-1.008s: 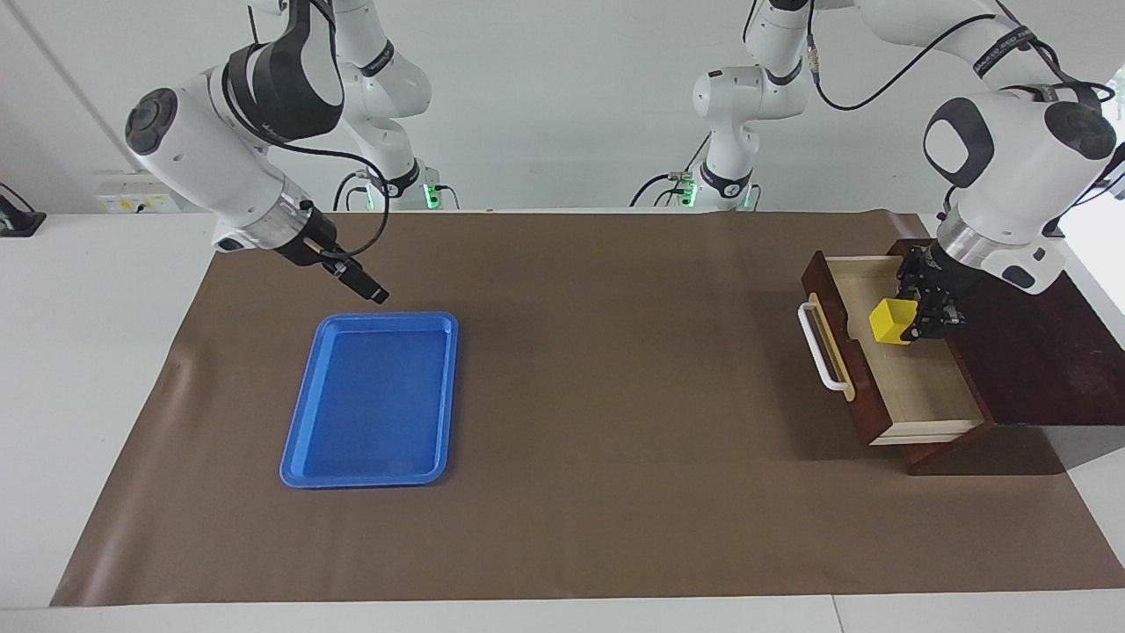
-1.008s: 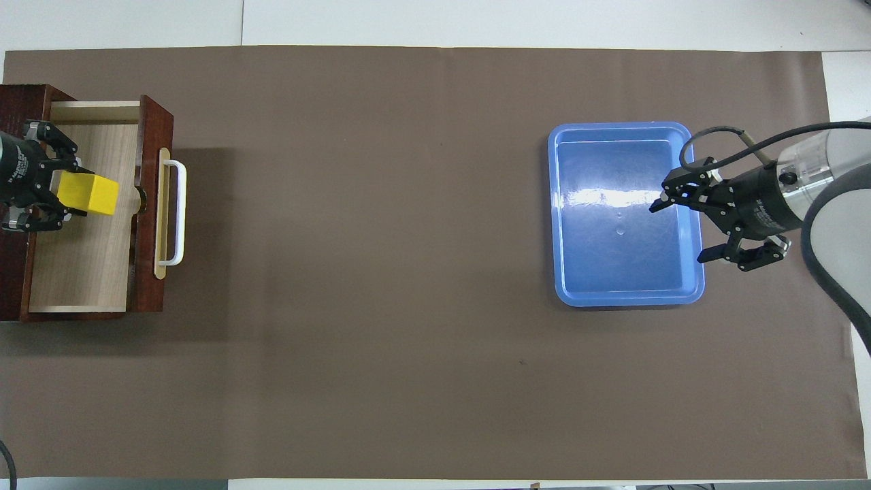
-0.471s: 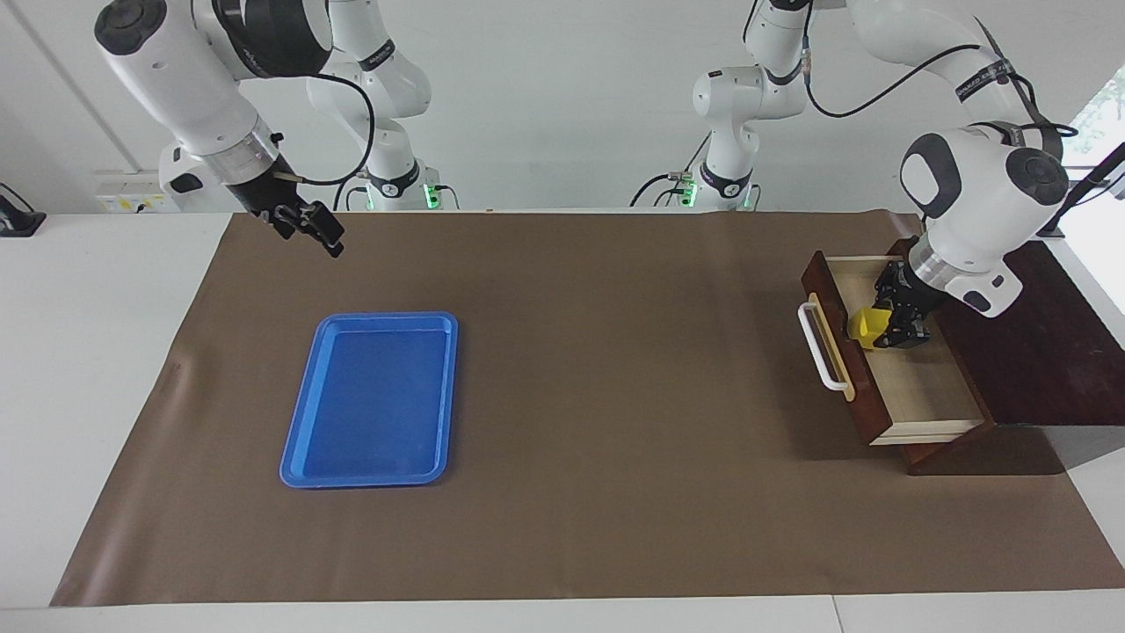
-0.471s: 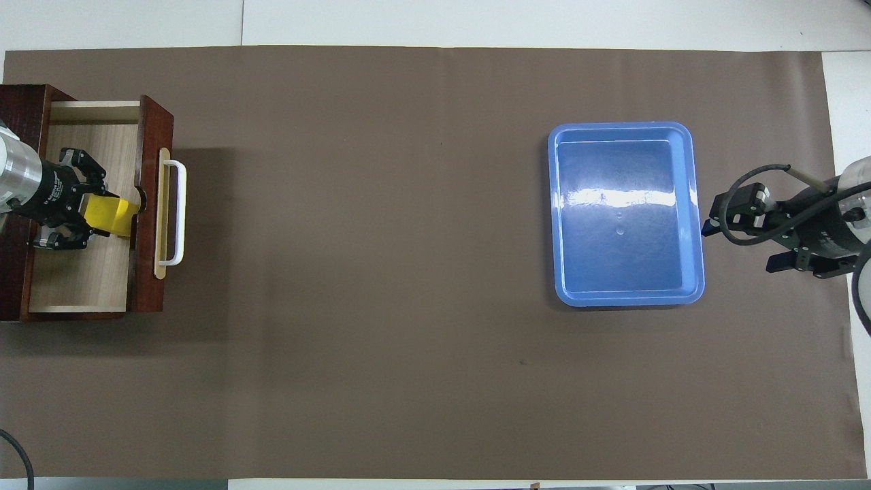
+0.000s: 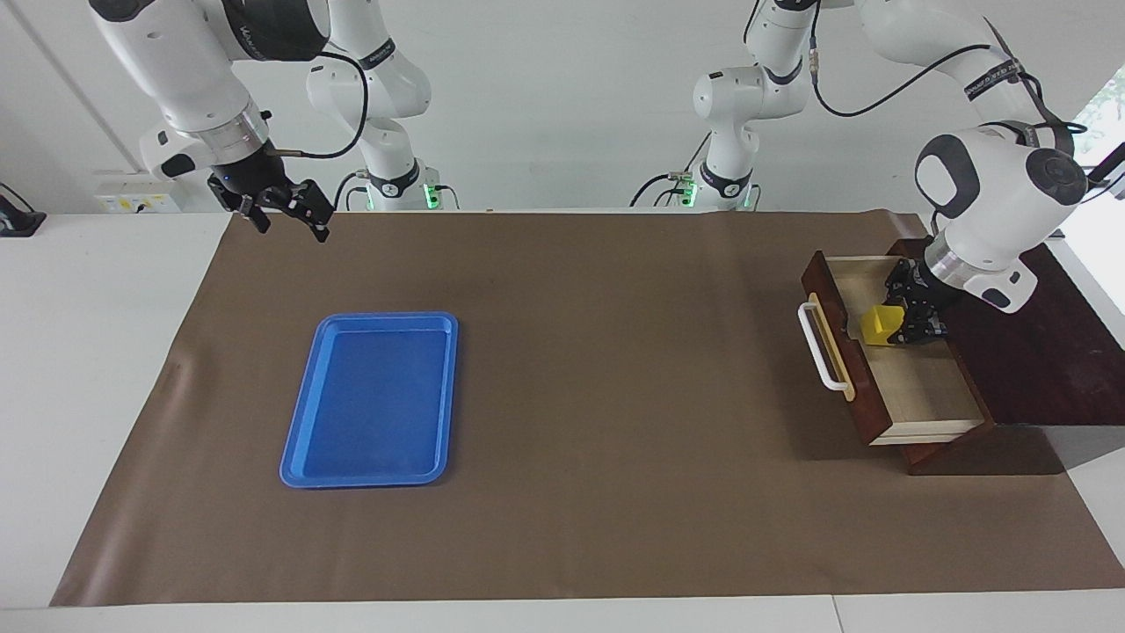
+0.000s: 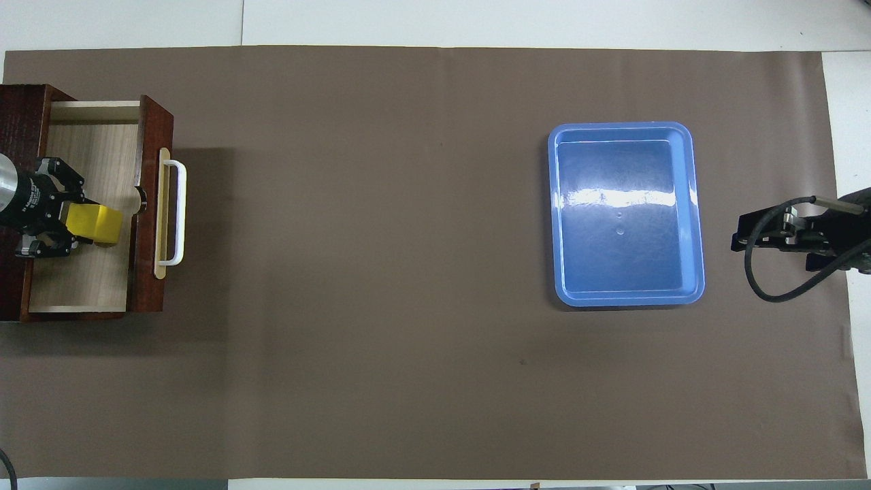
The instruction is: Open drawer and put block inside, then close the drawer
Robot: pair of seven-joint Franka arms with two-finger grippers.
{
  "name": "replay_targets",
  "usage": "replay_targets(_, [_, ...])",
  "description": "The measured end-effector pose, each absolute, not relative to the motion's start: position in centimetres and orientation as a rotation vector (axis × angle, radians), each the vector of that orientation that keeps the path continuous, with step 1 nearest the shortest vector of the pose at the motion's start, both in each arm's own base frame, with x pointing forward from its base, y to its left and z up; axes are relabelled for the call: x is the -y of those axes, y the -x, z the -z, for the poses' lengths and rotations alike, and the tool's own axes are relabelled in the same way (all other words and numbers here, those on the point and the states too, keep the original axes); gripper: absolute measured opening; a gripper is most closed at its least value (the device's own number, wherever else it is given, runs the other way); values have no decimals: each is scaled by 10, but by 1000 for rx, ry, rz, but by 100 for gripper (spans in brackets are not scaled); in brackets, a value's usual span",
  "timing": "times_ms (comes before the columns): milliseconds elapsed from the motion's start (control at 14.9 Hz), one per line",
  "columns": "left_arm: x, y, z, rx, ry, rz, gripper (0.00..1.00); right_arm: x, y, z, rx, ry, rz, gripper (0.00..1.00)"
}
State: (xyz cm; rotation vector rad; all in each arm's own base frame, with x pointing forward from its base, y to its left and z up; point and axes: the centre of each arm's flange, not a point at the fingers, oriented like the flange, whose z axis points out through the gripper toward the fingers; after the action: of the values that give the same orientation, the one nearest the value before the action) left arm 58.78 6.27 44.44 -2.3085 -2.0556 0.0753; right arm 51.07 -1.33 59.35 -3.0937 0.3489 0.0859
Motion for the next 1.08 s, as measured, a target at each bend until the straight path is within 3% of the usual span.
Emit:
replay_targets(874, [-53,-581,-440,2105,2278,-55,56,21,-536,-602,-255,3150,-81,100])
replay_targets(941, [-53,-580,-440,2105,2278,-56,61,21,-536,-602,-228,3152,-86,100])
replay_targets(1076, [-52,-580,-440,2105,2278,-56,83,21,-534,-601,-162,3154,-107,100])
